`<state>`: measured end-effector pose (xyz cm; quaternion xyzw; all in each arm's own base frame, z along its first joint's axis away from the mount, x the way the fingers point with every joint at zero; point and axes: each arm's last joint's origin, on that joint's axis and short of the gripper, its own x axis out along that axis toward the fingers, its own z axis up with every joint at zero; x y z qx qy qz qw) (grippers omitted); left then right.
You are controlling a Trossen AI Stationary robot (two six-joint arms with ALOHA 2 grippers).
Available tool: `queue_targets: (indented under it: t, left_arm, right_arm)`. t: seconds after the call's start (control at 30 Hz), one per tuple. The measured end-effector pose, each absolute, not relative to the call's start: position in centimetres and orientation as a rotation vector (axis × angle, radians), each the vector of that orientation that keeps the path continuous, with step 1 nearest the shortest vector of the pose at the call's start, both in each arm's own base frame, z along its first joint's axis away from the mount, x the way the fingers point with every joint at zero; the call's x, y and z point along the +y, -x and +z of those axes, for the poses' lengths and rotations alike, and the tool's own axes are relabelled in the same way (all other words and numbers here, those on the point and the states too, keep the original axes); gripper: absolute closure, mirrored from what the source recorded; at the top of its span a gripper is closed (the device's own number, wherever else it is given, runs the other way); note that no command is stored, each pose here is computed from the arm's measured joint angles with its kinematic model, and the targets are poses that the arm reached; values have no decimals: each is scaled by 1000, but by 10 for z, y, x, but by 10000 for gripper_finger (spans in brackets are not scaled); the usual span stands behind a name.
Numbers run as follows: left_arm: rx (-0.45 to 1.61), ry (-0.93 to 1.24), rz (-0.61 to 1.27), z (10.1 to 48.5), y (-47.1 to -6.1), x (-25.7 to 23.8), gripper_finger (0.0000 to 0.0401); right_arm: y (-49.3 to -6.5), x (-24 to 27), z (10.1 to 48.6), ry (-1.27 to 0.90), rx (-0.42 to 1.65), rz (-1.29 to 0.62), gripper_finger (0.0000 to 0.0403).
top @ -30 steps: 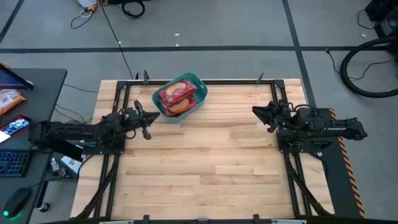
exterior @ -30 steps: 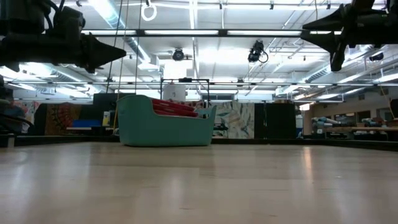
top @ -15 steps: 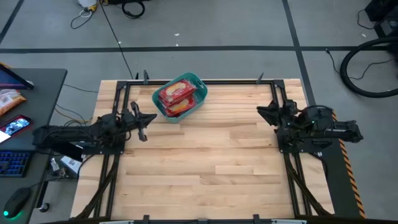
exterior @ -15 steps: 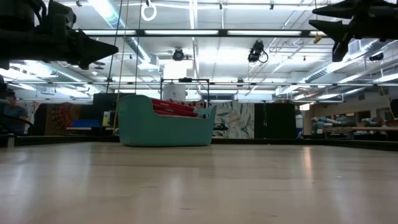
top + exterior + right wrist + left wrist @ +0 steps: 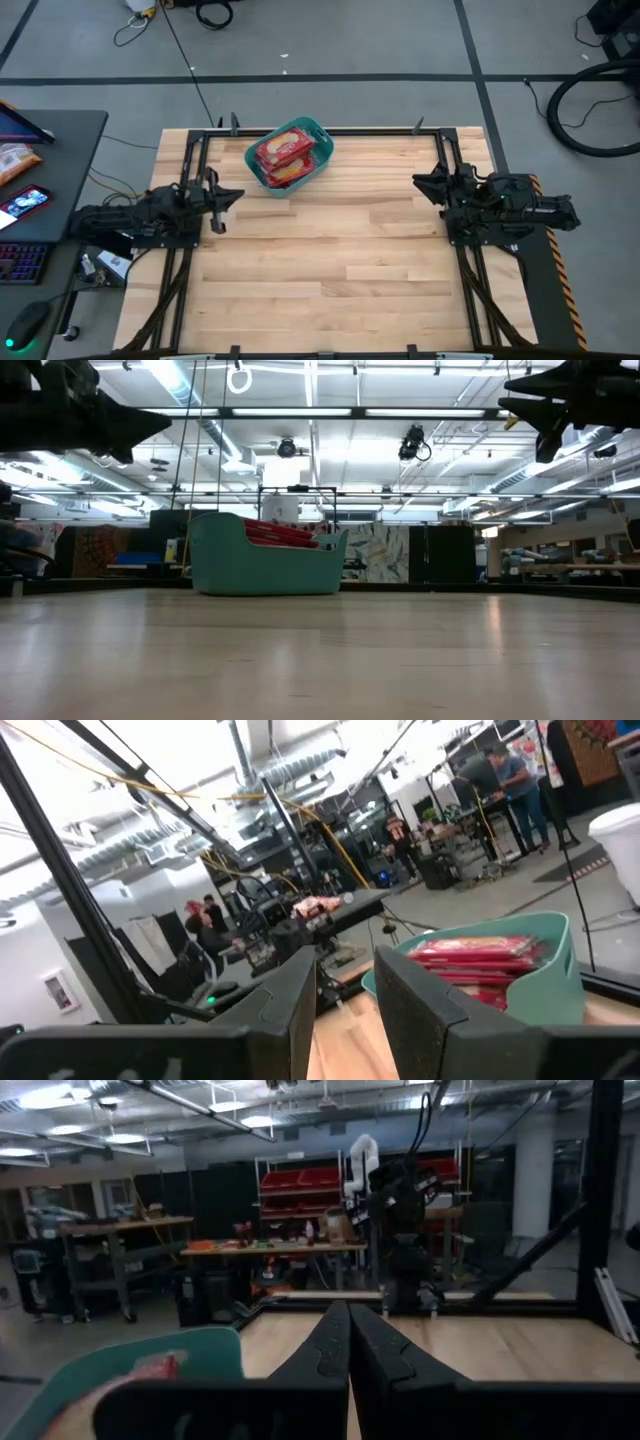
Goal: Sort popcorn bags into baskets
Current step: Return to Home Position
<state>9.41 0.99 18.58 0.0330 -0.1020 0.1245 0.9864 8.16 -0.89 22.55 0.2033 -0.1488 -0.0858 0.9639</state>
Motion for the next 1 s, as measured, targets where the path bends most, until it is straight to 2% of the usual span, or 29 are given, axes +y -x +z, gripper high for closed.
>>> queue_targets:
  t: [0.3, 0.53, 1.0]
  left_arm:
    - [-192, -48, 163, 184, -95, 6, 390]
    - [-146, 132, 138, 179, -96, 5, 369]
    - [-152, 123, 139, 179, -96, 5, 370]
  right_arm:
    - [-92, -10, 195, -407, -355, -171, 291]
    - [-94, -10, 191, -383, -306, -180, 291]
    - [-94, -10, 191, -379, -307, -180, 291]
